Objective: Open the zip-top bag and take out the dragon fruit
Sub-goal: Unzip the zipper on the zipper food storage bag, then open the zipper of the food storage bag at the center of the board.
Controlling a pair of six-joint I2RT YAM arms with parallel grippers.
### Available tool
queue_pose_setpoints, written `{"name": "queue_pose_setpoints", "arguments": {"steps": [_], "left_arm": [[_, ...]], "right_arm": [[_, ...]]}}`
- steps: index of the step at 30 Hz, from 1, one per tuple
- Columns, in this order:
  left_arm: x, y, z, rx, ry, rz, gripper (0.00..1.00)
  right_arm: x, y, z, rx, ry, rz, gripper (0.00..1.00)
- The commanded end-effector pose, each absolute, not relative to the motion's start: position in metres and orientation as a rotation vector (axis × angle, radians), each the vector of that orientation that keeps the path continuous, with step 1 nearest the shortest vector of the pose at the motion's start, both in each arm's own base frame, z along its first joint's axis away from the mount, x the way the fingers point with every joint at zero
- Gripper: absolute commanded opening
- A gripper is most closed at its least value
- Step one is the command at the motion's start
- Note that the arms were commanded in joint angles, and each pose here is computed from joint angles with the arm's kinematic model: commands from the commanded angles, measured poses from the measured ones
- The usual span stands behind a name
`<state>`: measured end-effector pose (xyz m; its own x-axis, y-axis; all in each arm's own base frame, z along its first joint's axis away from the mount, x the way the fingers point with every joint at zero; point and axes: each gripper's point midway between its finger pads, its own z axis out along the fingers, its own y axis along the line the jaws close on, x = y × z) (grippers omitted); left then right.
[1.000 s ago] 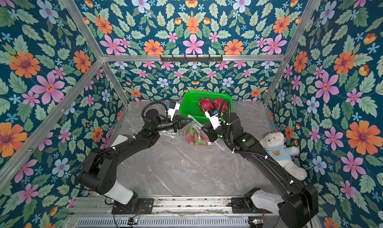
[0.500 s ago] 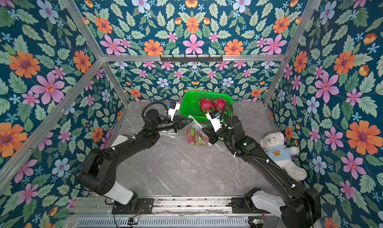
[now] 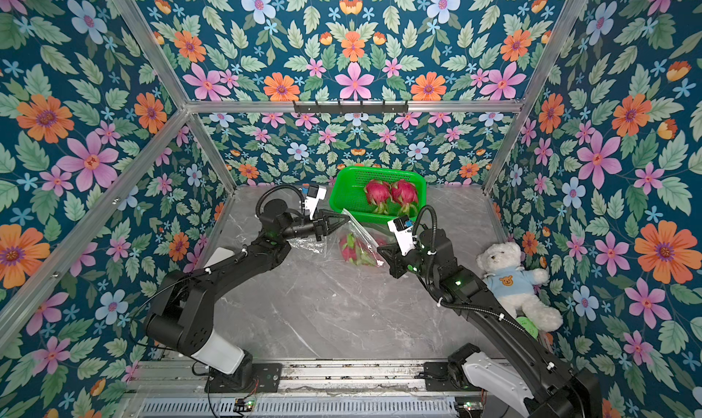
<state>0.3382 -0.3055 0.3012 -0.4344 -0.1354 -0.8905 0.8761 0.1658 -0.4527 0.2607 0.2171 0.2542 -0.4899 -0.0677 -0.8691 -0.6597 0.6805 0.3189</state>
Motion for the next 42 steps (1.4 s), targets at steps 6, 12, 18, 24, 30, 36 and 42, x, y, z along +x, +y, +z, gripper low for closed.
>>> {"name": "queue_pose_setpoints", "arguments": {"steps": [6,12,18,24,30,36,42], "left_arm": [[0.367,-0.284,0.319,0.628,1.484,-1.302,0.0],[0.373,-0.282,0.318,0.622,1.491,-1.293,0.0],[0.369,-0.288,0.315,0.651,1.495,-1.333,0.0],[0.337,-0.309,0.305,0.821,1.479,-1.437,0.0],[0.325,-0.309,0.304,0.883,1.46,-1.436,0.0],[0.32,-0.308,0.309,0.913,1.432,-1.432,0.0],[0.322,-0.308,0.309,0.905,1.432,-1.421,0.0]], "right_arm": [[0.225,0.19,0.192,-0.452,2.244,0.787,0.03],[0.215,0.182,0.181,-0.413,2.28,0.784,0.03],[0.22,0.184,0.194,-0.422,2.242,0.782,0.12],[0.245,0.187,0.266,-0.506,2.034,0.679,0.42],[0.284,0.185,0.3,-0.515,1.902,0.535,0.47],[0.318,0.205,0.285,-0.537,1.9,0.55,0.49],[0.325,0.234,0.269,-0.636,1.915,0.673,0.54]]}}
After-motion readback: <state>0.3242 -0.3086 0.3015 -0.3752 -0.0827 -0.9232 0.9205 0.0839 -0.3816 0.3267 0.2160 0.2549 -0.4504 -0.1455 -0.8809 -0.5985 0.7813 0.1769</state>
